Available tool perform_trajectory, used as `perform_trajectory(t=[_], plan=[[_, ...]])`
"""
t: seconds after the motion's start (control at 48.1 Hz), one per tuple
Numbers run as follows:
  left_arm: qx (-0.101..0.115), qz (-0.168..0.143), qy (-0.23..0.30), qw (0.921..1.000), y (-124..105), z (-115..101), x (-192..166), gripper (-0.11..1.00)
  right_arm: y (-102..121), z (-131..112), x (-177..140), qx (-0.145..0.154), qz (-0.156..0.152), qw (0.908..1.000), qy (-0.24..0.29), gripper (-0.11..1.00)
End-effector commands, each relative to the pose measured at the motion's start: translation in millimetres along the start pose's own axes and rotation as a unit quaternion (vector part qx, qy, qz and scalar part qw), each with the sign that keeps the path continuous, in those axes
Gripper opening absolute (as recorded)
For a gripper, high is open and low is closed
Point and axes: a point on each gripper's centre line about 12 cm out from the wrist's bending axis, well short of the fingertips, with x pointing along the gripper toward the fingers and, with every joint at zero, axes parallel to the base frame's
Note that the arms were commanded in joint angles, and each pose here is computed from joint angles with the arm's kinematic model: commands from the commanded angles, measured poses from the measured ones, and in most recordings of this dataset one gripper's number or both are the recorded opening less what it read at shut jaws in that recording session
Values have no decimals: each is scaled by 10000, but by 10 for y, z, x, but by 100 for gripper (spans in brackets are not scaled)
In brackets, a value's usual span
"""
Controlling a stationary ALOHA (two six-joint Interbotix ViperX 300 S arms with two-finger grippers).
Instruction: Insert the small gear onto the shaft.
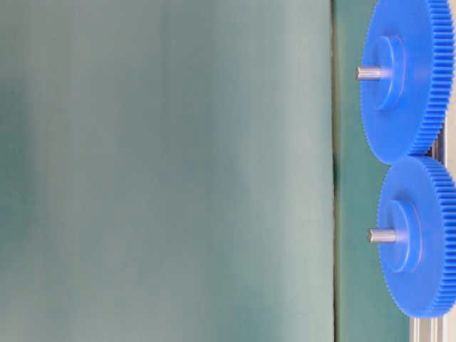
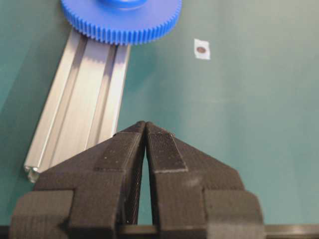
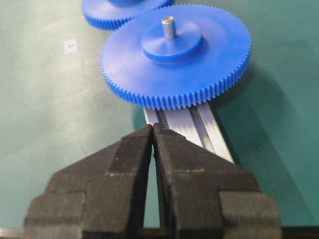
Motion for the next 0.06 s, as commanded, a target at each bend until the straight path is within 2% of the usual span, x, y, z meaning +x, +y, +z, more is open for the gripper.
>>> perform_trajectory(t=[0.0, 0.042], plan=[[15, -7, -45, 10000, -6, 47, 10, 7, -4, -8, 8, 148, -4, 9999, -25, 14], [23, -7, -38, 10000, -6, 45, 10, 7, -6, -5, 7, 149, -9, 9999, -34, 14]])
